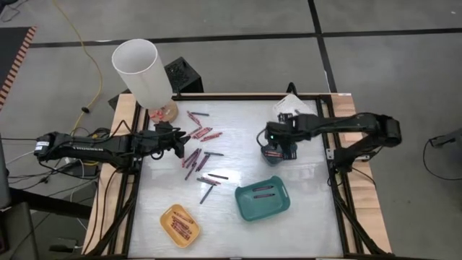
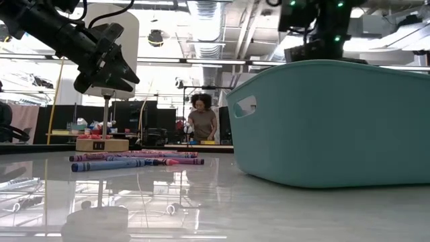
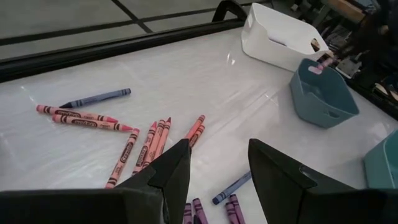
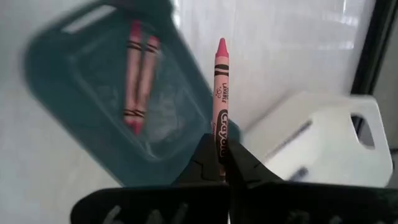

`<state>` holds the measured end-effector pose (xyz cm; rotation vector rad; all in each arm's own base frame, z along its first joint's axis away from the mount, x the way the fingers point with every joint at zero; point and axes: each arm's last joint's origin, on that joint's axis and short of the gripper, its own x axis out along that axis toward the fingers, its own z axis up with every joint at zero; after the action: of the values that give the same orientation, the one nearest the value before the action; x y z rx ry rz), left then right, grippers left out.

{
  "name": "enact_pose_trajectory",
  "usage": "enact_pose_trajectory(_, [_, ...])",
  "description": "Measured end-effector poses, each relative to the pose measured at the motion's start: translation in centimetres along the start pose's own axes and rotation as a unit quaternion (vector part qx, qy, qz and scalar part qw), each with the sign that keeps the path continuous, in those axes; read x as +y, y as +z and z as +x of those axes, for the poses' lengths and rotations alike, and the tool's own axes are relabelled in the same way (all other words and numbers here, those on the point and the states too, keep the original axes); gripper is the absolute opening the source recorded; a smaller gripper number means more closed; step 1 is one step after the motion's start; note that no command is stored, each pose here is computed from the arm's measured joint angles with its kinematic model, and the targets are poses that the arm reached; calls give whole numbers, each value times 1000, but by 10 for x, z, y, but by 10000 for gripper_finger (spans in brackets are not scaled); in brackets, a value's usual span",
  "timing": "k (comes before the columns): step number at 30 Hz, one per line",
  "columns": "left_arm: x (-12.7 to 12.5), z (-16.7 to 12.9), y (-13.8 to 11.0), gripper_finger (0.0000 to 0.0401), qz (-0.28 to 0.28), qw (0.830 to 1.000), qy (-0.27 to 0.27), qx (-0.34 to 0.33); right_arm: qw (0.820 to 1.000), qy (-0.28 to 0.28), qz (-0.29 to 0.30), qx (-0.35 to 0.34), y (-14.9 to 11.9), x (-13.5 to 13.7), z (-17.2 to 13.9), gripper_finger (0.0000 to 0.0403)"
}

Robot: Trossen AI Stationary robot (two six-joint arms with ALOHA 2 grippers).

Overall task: Sort crayons
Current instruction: Put the pink crayon into the dark blue bin

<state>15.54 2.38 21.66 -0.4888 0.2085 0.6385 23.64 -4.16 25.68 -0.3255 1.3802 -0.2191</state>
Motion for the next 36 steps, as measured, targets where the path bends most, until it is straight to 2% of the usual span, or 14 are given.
enact_pose_trajectory(11, [0, 0, 0, 151, -10, 1000, 0, 0, 999, 26, -17, 28, -13, 25, 37, 0])
enact_pose_trajectory(17, [0, 0, 0, 151, -11, 1000, 0, 0, 999, 27, -21, 18, -12, 25, 39, 0])
enact_pose_trajectory(21, [0, 0, 0, 151, -11, 1000, 0, 0, 998, 56, -22, 4, -11, 23, 40, 0])
enact_pose_trajectory(27, [0, 0, 0, 151, -11, 1000, 0, 0, 998, 52, -15, -14, -8, 20, 41, 0])
enact_pose_trajectory(36, [0, 0, 0, 151, -11, 1000, 1, 0, 998, 54, -9, 8, -13, 22, 59, 0])
